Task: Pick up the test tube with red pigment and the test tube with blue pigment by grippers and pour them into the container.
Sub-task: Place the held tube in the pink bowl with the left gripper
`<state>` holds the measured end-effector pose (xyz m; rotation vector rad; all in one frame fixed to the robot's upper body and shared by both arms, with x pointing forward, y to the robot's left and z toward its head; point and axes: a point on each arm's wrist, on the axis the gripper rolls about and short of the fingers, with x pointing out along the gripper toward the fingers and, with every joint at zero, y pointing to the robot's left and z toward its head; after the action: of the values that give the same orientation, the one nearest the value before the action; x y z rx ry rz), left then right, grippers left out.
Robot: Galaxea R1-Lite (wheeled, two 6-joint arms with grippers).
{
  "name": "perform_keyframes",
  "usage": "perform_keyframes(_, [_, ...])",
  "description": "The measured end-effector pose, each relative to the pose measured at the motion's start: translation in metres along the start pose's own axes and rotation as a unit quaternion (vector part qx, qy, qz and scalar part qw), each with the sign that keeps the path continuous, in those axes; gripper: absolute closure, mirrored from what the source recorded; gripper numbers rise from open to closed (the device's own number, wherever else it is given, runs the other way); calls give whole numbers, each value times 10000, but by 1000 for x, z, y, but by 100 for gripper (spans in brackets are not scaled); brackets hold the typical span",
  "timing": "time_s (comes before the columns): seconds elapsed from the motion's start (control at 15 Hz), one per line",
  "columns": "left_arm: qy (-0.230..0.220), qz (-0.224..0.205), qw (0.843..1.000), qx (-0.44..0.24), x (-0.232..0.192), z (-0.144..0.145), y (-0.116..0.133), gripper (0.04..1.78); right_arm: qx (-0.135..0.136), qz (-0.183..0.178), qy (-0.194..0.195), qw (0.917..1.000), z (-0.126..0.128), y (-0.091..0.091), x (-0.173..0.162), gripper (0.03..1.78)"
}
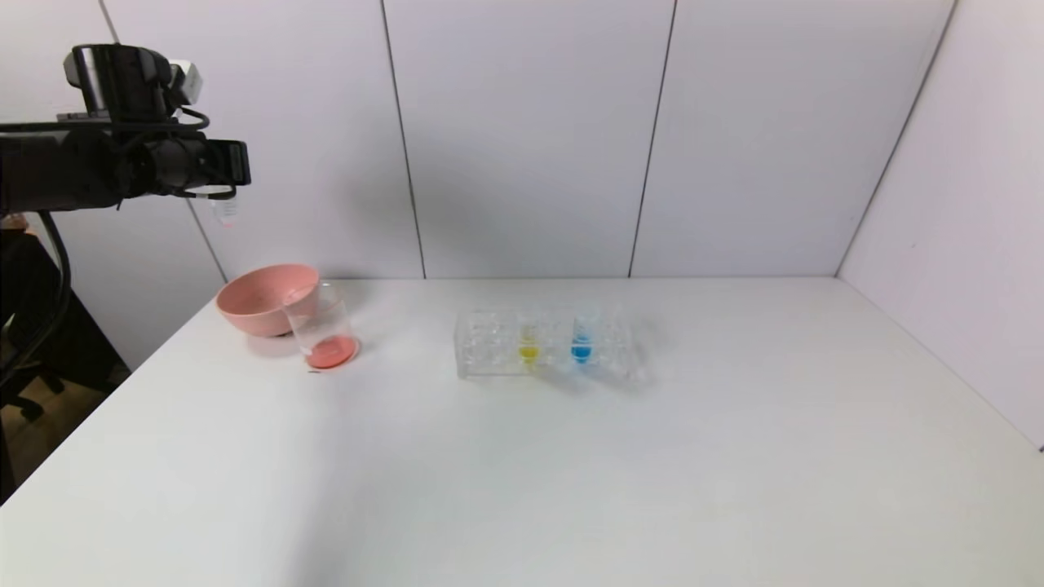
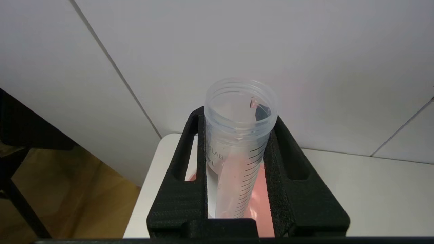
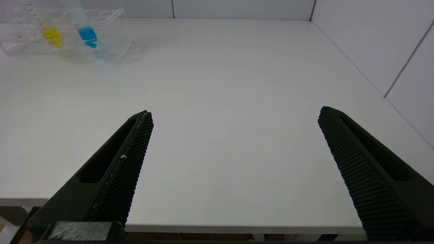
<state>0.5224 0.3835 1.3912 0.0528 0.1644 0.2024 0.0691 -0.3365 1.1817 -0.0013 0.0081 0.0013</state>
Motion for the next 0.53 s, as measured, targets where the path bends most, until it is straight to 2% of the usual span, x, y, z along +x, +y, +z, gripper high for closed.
perform_keyframes(0.4, [191, 45, 9996, -184, 36, -55, 0, 132, 2, -2, 0, 10000, 0, 0, 0, 4])
perform_keyframes(0.53, [388, 37, 9991, -166, 46, -73, -1, 132, 0, 0, 0, 10000, 0, 0, 0, 4])
